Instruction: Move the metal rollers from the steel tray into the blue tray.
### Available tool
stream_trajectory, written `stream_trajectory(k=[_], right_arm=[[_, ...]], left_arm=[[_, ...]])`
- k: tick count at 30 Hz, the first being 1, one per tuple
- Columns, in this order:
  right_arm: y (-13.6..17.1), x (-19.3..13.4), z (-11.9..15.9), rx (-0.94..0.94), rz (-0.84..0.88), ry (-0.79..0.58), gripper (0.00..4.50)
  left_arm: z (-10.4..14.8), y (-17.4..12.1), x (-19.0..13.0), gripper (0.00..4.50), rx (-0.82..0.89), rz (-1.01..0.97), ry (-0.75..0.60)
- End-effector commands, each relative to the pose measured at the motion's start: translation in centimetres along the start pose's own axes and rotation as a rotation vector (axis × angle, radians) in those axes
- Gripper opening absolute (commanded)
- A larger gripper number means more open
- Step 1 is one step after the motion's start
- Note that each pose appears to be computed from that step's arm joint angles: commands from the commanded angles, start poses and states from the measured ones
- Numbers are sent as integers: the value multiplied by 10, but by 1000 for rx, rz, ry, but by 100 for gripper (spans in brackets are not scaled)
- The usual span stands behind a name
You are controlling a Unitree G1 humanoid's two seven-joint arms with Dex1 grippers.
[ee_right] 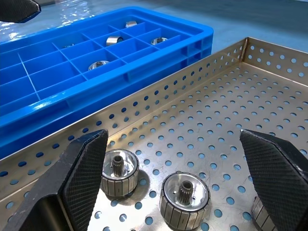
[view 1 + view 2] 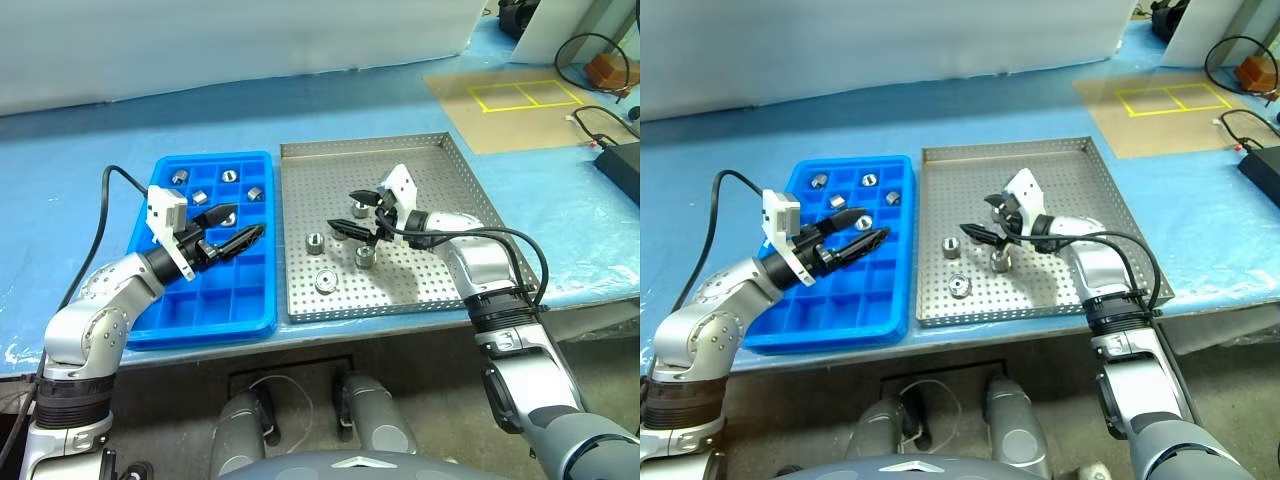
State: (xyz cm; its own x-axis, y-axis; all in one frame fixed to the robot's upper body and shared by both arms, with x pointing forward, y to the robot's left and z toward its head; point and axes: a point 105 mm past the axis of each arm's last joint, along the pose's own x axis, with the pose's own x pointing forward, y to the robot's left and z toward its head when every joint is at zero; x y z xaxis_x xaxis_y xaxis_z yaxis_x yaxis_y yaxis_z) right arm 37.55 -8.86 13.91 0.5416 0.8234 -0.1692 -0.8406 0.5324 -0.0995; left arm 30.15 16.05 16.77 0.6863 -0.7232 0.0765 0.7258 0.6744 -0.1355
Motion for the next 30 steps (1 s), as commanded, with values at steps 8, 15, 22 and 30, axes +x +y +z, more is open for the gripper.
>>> stream_trajectory(k=[8,15,22,30], right_arm=[[-2,-1,10,-28,-7,-37,450],[-2,0,10,-29,-7,-37,450],[-3,0,10,-32,-10,-37,450],[-1,0,10,-31,-9,-39,450]], left_arm=[[11,-5,2,448,38,-32,-22],[10,-5,2,448,37,-34,-21],[10,-5,2,448,38,-34,-21],[10,-6,2,448,37,-36,-19]])
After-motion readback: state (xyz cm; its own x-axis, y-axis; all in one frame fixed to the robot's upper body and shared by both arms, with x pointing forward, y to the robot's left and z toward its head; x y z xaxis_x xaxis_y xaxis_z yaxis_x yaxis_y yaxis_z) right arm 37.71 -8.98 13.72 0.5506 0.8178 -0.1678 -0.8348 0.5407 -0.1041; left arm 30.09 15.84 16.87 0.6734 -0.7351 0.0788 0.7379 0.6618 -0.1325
